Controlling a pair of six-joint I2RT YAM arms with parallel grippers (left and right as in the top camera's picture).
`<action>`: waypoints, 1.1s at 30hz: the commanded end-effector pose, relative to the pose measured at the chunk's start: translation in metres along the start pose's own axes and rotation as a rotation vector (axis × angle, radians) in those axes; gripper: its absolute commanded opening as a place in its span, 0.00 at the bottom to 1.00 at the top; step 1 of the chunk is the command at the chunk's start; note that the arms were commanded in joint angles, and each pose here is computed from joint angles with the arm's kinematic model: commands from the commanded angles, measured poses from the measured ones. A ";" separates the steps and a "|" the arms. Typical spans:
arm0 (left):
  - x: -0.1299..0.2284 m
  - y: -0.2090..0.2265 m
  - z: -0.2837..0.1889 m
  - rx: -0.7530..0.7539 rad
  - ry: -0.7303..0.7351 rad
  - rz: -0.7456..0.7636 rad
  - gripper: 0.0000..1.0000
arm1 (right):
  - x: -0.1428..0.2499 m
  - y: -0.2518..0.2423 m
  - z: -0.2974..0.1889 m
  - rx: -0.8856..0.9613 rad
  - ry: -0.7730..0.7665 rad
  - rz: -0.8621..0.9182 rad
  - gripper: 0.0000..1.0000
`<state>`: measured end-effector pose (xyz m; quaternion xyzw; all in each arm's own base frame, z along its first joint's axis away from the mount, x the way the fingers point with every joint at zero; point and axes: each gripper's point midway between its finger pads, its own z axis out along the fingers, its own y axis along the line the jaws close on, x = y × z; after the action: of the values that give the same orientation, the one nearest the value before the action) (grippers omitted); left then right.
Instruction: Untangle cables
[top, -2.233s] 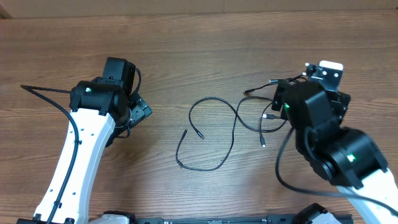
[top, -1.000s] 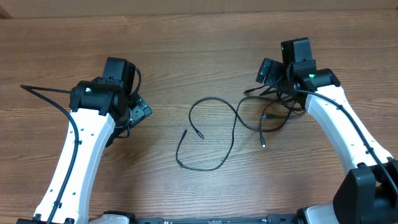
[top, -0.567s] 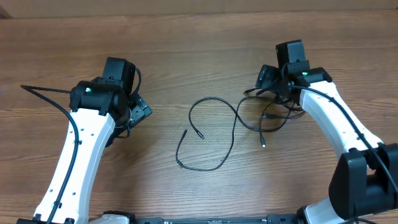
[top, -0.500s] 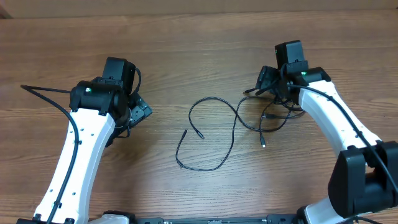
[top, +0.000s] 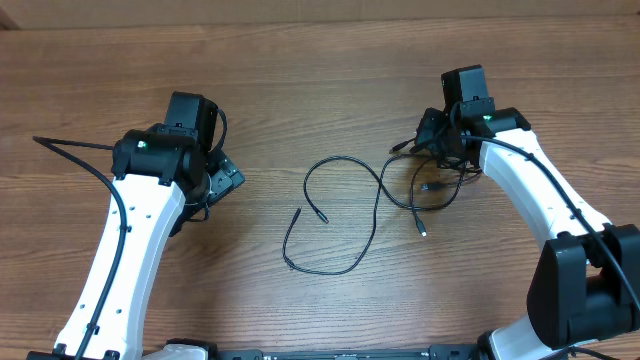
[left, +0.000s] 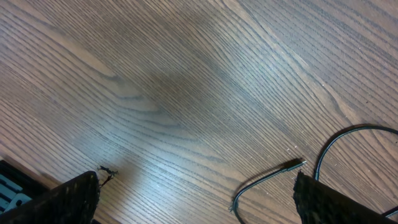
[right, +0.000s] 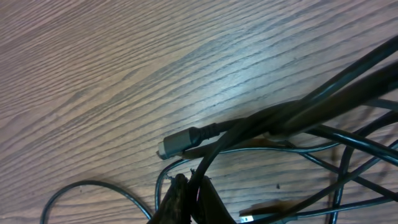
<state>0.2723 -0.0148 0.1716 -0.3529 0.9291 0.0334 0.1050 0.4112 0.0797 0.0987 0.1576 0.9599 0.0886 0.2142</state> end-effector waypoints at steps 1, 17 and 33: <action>-0.003 0.004 0.002 -0.019 -0.013 -0.025 1.00 | 0.004 0.006 0.001 -0.048 0.025 -0.002 0.04; -0.003 0.004 0.002 -0.019 -0.013 -0.025 1.00 | -0.034 0.181 -0.217 -1.018 -0.065 -0.267 0.04; -0.003 0.004 0.002 -0.019 -0.013 -0.025 0.99 | -0.018 0.187 -0.406 -1.177 -0.442 -0.496 0.04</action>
<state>0.2723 -0.0148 0.1716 -0.3529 0.9291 0.0334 0.1050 0.3069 0.2094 0.5007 -0.1843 0.7033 0.5183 0.4502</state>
